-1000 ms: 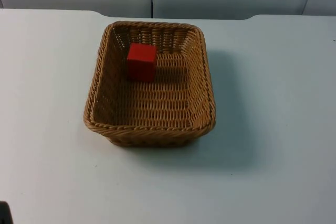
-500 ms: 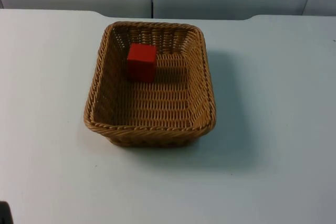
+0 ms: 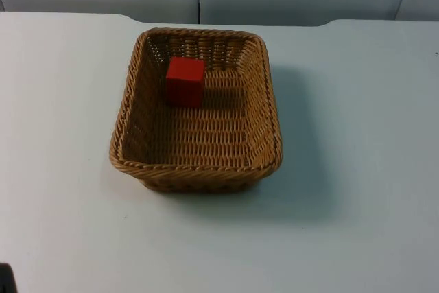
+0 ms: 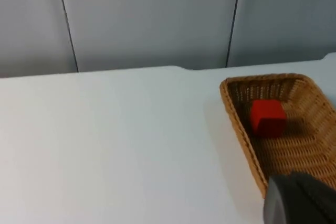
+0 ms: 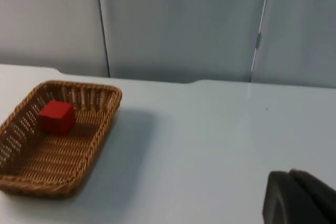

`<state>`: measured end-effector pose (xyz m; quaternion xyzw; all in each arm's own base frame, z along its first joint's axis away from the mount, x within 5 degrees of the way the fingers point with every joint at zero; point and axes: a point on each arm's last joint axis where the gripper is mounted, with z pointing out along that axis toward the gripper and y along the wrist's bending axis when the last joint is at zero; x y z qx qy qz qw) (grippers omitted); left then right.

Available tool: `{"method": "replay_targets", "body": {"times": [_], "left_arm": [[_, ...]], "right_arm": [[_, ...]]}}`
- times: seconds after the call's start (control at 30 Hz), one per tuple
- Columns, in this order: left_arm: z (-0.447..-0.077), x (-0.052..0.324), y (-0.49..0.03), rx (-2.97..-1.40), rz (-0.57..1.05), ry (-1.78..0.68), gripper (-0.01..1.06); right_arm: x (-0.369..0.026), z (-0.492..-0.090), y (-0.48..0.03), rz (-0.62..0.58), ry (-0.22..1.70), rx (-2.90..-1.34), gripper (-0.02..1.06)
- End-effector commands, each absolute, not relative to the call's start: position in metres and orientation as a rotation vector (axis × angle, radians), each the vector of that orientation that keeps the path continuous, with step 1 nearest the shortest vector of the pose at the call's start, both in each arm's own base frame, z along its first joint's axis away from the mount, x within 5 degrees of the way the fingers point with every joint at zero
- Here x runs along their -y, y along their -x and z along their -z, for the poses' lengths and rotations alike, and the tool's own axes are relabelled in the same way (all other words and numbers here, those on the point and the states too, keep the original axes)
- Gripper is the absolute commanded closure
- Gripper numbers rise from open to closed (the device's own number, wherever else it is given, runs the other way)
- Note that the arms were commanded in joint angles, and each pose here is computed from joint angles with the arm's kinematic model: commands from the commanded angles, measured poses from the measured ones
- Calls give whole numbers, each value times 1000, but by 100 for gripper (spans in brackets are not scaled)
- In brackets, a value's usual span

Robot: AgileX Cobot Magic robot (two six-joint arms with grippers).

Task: Pick up the basket with the left hand and place the cube into the basket with the right hand.

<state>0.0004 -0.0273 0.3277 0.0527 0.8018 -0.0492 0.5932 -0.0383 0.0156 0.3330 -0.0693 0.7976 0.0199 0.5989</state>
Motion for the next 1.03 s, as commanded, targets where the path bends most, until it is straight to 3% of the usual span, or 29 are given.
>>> {"method": "replay_targets", "body": {"times": [0.0, 0.1, 0.2, 0.63, 0.9, 1.0], "left_arm": [[-325, 28, 9, -1833, 125, -136, 105], [-321, 29, 21, -1810, 130, -176, 105], [-311, 24, 21, -1902, 122, -197, 105], [-280, 16, 8, -2028, 126, -224, 105], [-280, 16, 9, -2027, 139, -248, 105], [-280, 16, 9, -2027, 139, -248, 105]], "right_arm": [[-14, -328, 37, -26, 177, -1886, 105], [-14, -323, 34, -29, 176, -1900, 105], [-13, -311, 26, -17, 227, -1939, 105], [-13, -282, 10, -27, 269, -2022, 105], [-13, -279, 8, -27, 271, -2039, 105], [-15, -280, 8, -85, 229, -2035, 105]]}}
